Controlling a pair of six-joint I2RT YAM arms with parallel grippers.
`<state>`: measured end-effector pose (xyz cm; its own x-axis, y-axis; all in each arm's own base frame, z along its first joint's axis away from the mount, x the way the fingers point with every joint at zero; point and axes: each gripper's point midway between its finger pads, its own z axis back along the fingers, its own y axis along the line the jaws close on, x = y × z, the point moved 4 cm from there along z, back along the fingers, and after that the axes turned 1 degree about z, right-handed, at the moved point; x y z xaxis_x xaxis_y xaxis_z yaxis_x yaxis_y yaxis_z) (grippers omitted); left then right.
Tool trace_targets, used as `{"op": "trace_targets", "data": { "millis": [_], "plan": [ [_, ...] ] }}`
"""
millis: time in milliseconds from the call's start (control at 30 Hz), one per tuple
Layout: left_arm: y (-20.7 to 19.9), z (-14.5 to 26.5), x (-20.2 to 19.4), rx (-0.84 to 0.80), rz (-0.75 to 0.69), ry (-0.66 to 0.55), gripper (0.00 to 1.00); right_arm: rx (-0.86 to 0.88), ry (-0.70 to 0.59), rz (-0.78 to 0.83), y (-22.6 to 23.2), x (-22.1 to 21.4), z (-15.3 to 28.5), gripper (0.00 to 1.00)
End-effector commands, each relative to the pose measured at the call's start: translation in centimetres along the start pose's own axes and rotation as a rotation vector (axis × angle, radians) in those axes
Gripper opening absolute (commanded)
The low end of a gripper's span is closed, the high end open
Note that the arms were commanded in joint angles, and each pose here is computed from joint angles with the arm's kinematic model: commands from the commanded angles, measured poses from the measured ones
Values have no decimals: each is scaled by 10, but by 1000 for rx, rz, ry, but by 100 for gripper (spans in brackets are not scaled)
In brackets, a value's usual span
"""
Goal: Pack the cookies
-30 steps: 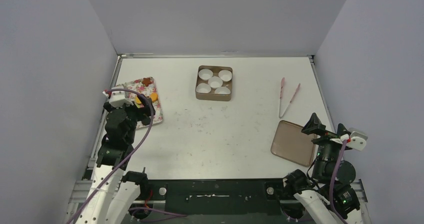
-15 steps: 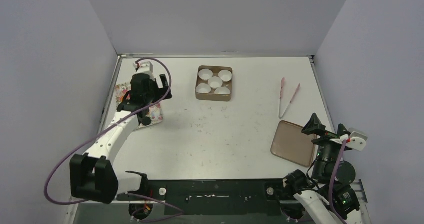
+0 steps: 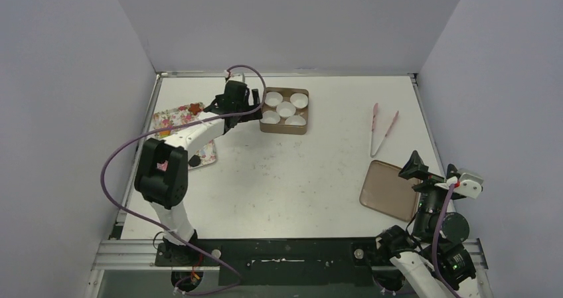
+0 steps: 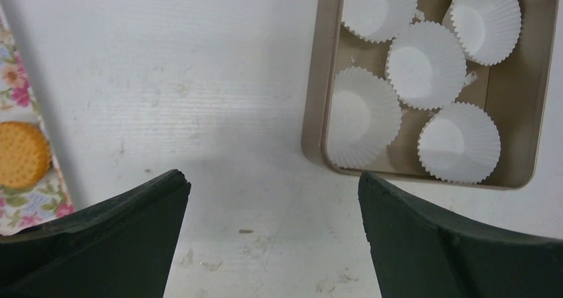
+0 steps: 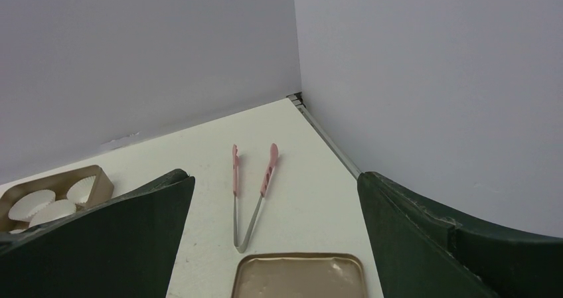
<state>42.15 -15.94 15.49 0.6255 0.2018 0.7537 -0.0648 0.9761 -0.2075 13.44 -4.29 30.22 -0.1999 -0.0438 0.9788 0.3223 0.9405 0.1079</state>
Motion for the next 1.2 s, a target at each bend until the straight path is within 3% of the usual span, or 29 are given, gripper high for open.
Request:
{"op": "trace_targets", "data": {
  "millis": [0, 200, 500, 1167],
  "plan": [
    [-30, -25, 22, -16, 0, -59, 97, 4, -23, -11, 0, 5, 0, 100],
    [-25, -52, 2, 35, -16, -13, 97, 7, -26, -6, 1, 4, -1, 100],
    [-9, -57, -25, 96, -23, 42, 94, 6, -25, -5, 0, 4, 0, 100],
    [12, 31, -118, 73, -16, 204, 90, 16, -28, -6, 2, 5, -1, 100]
  ]
}}
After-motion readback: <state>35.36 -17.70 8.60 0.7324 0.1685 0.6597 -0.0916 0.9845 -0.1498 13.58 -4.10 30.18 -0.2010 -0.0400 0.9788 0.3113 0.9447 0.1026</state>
